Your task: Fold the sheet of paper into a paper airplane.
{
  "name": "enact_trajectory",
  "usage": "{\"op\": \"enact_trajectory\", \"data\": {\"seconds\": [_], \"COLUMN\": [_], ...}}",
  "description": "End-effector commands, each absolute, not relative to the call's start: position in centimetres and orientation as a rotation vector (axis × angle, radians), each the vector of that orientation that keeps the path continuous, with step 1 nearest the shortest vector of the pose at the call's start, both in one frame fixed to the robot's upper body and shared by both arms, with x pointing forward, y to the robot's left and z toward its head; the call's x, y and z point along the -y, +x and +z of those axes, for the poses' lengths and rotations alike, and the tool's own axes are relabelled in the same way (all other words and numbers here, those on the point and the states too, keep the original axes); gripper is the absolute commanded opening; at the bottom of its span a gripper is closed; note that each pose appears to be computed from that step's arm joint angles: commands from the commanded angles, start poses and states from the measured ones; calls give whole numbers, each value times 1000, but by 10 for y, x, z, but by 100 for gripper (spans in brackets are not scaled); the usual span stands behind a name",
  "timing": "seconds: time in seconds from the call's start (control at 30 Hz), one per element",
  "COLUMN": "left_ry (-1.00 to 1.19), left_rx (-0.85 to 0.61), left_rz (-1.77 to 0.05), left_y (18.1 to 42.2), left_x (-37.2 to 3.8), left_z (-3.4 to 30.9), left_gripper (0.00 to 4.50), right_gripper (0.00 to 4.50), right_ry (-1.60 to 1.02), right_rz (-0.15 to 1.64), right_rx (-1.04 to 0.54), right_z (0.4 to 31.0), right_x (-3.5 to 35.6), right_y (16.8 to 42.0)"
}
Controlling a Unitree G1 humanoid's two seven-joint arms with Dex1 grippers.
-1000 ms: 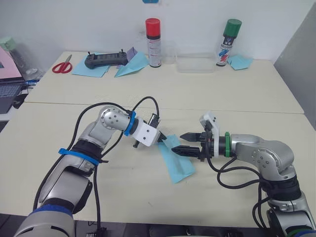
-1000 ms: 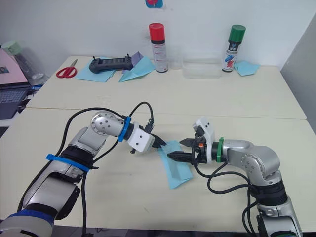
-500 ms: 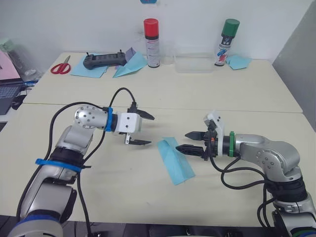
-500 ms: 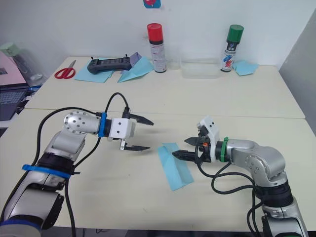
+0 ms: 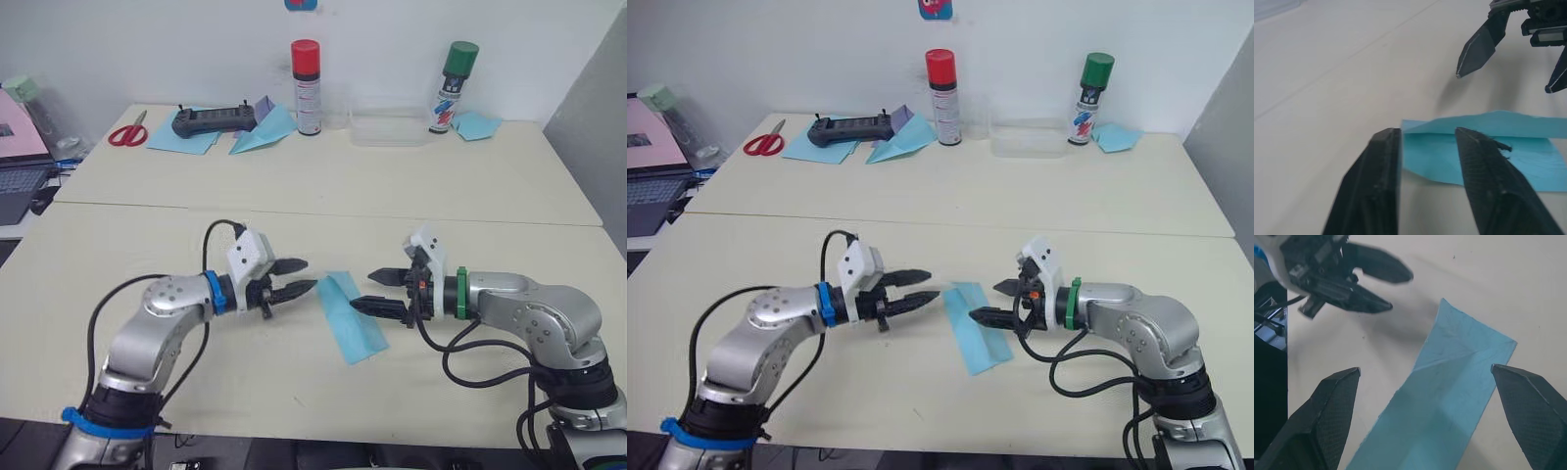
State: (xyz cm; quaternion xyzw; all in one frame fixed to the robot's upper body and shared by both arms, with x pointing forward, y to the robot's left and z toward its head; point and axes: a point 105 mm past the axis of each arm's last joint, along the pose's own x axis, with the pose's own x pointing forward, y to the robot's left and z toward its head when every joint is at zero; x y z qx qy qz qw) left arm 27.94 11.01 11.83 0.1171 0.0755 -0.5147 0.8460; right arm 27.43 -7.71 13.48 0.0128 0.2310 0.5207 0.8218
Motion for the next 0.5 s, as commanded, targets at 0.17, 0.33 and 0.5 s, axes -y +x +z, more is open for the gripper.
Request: {"op": "enact_trajectory", "data": {"seconds": [0.17, 0.33, 0.5], "left_ry": [238, 266, 315], "left_rx": [-161, -294, -376], "left_rz": [-1119, -1134, -1160], "left_y": [277, 279, 271], "left_x": [-76, -64, -65], "left_z": [100, 64, 42], "left_gripper": [2, 2, 2], "right_gripper": [450, 450, 450], "right_ry": [-51, -61, -69], "right_rz": [1155, 1143, 1115], "right_rx": [-454, -460, -459], "right_z": [138, 133, 131], "right_x": [69, 65, 65], "right_y": [268, 269, 272]}}
